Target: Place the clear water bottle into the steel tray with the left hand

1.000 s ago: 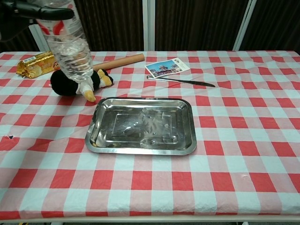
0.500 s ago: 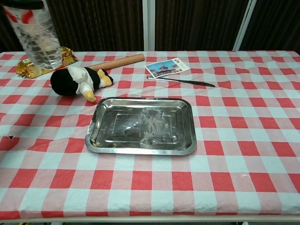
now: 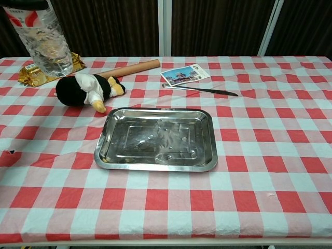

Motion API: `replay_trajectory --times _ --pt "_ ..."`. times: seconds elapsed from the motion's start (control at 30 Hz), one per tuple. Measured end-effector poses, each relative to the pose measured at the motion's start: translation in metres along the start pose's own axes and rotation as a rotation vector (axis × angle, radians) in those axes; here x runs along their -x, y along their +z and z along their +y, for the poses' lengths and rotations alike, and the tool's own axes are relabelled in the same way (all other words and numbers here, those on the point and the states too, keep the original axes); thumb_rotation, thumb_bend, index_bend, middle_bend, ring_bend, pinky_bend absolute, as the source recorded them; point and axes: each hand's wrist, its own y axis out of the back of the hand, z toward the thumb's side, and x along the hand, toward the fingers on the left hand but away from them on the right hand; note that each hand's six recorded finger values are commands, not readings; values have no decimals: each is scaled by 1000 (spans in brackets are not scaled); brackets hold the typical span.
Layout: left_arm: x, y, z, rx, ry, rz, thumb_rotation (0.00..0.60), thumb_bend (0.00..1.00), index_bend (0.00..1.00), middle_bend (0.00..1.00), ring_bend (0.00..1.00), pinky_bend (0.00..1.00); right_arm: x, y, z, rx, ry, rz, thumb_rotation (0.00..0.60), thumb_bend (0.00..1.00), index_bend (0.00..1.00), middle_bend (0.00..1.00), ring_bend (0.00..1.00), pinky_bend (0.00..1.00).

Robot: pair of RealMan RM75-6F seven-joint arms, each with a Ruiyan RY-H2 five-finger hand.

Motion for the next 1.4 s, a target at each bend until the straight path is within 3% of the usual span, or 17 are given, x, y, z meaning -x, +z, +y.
replay_trajectory --times 0.33,0.63,1.4 --pt "22 20 -93 118 -118 -84 600 192 617 663 432 476 -1 -1 3 -3 -15 -8 600 92 35 19 0 0" --pt "36 8 -148 109 -193 -92 600 190 617 663 432 475 1 -3 4 0 -13 -18 600 92 35 19 0 0" --pt "55 -37 -188 122 -254 -53 600 168 600 648 432 469 4 -10 -3 14 12 -37 600 92 35 19 0 0"
